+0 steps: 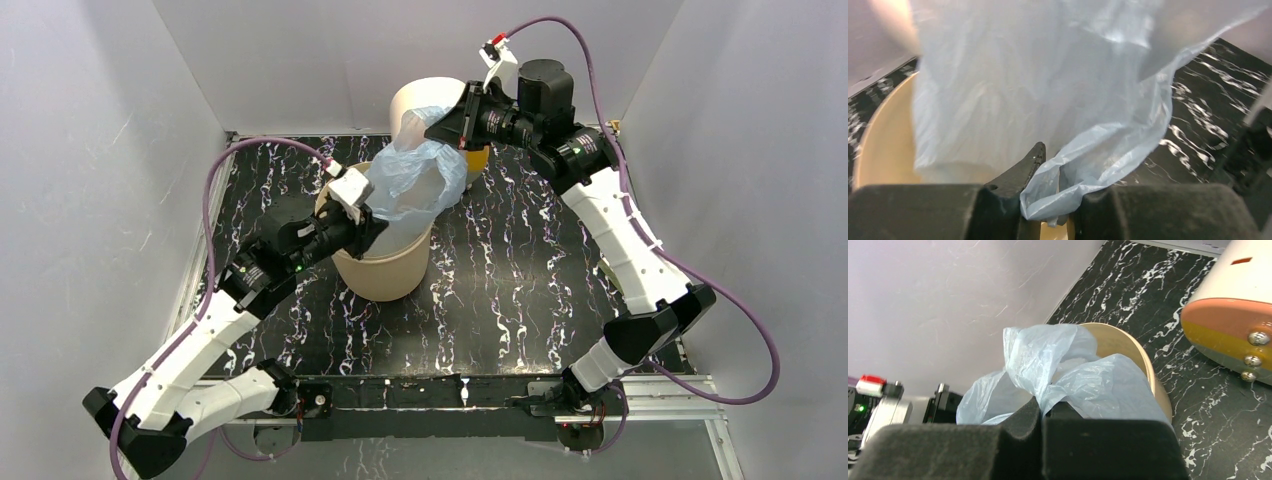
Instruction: Put the trash bags into the trash bin
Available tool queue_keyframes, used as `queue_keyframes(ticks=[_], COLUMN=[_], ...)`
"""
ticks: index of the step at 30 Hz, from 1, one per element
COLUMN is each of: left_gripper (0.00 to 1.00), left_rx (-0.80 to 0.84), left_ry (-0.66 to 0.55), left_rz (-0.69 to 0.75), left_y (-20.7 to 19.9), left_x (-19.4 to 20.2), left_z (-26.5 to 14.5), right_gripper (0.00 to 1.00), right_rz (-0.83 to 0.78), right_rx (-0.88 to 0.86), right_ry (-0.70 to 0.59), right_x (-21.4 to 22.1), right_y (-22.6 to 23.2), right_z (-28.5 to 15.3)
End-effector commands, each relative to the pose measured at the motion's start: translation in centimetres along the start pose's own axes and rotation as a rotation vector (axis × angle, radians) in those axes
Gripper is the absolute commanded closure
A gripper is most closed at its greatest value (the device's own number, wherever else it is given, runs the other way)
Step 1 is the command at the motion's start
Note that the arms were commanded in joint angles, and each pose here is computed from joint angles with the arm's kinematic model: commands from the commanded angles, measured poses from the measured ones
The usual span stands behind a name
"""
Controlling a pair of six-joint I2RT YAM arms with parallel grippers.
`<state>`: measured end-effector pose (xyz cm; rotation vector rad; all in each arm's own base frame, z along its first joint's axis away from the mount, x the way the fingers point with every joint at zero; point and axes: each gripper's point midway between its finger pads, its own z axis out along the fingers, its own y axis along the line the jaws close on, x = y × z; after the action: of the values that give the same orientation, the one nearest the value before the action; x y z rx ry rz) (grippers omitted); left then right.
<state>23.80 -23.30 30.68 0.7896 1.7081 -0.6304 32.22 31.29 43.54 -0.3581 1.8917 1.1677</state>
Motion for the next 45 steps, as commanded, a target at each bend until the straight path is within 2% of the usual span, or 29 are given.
queue_keyframes(ticks=[1, 6, 17, 19, 24, 26, 30, 37, 40, 45], left_gripper=[0.85, 0.86, 0.84, 0.77, 0.39, 0.31, 0.23, 0.16, 0.11, 0.09], left_rx=[-0.326, -0.455, -0.574, -0.591, -0.533, -0.497, -0.424, -0.295, -0.318, -0.429], left_ry=[-0.054, -0.023, 0.030, 0.031, 0.047, 0.050, 0.075, 0.086, 0.102, 0.112], left_rz=[-0.028, -0.093, -0.136, -0.139, -0.132, -0.131, -0.124, -0.118, -0.139, -0.169], left_y=[5.3, 7.1, 8.7, 8.9, 7.8, 7.1, 5.6, 2.9, 3.1, 4.6], left_x=[-2.2, -0.3, 2.6, 2.8, 2.8, 2.6, 2.7, 2.5, 2.5, 2.4], left_z=[-2.0, -3.1, -5.6, -6.3, -6.9, -7.2, -8.2, -10.0, -10.5, -11.6], right_gripper=[1.00, 1.00, 1.00, 1.00, 1.00, 1.00, 1.00, 1.00, 1.00, 1.00], right_rz=[-0.036, -0.020, -0.011, -0.017, -0.031, -0.037, -0.037, -0.042, -0.061, -0.109], right_rx=[-0.119, -0.186, -0.251, -0.267, -0.303, -0.265, -0.159, -0.023, 0.061, 0.061], right_ry=[-0.010, 0.016, 0.109, 0.123, 0.153, 0.147, 0.149, 0.227, 0.263, 0.331], right_x=[-0.8, -0.5, 1.5, 2.0, 3.4, 3.7, 4.7, 8.7, 10.3, 12.7], right_y=[2.3, 3.2, 5.8, 6.7, 8.9, 8.4, 5.7, 1.1, -1.2, -1.7], right_z=[-0.1, 0.3, 4.6, 5.4, 7.1, 7.9, 9.2, 9.9, 9.9, 9.9])
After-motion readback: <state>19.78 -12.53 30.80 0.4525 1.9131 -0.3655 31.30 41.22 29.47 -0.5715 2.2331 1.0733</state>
